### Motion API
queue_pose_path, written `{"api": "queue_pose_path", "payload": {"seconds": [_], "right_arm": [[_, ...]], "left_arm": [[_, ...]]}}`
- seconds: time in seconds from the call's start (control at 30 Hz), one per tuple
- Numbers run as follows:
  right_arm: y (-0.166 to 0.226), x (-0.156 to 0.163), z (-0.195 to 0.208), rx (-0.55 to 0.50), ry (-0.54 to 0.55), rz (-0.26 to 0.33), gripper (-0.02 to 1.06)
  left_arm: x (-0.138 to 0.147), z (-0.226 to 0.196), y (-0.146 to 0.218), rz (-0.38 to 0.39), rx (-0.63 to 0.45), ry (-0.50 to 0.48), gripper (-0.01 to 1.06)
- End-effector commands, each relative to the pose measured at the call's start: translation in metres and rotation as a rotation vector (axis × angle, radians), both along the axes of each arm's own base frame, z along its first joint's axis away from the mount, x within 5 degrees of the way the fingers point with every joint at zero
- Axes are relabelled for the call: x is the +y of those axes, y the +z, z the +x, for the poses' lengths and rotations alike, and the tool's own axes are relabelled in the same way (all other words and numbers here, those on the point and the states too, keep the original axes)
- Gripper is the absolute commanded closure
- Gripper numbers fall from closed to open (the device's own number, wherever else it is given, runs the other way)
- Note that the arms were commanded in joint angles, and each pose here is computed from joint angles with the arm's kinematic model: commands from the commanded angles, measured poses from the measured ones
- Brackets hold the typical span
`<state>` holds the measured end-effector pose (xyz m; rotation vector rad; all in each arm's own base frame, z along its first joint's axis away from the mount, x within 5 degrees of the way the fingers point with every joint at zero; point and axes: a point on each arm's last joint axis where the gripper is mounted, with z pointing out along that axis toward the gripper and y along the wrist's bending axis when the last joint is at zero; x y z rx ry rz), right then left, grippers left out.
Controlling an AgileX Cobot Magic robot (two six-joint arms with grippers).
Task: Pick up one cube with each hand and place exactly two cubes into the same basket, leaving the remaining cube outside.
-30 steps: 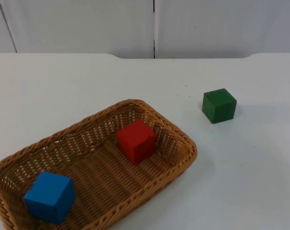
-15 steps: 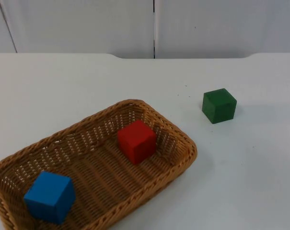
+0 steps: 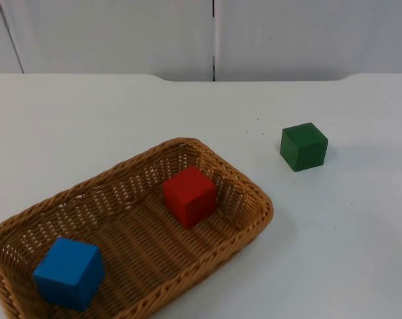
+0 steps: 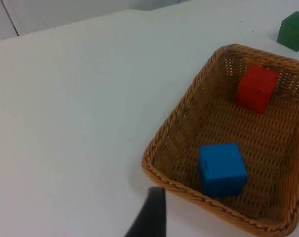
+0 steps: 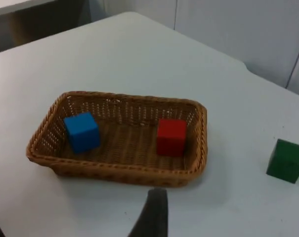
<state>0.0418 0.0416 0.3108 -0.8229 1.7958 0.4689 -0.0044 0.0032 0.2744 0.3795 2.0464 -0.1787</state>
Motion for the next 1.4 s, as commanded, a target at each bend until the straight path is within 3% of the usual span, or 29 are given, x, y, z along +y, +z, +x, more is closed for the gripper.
{"api": "queue_pose_path", "payload": {"seconds": [0.0, 0.33, 0.5, 0.7, 1.0, 1.37], "right_arm": [[-0.004, -0.008, -0.006, 0.012, -0.022, 0.004, 0.29], [-0.013, -0.036, -0.034, 0.022, -0.032, 0.030, 0.29], [-0.014, -0.045, -0.043, -0.020, -0.030, 0.085, 0.29], [-0.014, -0.046, -0.045, 0.023, -0.045, 0.096, 0.29], [-0.031, -0.051, -0.043, 0.098, -0.086, -0.043, 0.29], [-0.031, -0.051, -0.043, 0.095, -0.084, -0.045, 0.29]], "left_arm": [[0.000, 0.001, 0.000, -0.009, -0.009, 0.007, 0.23], [0.000, 0.001, 0.000, -0.009, -0.009, 0.007, 0.23], [0.000, 0.001, 0.000, -0.009, -0.009, 0.007, 0.23], [0.000, 0.001, 0.000, -0.008, -0.009, 0.006, 0.23], [0.000, 0.000, 0.000, -0.007, -0.010, 0.000, 0.23], [0.000, 0.000, 0.000, -0.003, -0.011, 0.000, 0.23]]}}
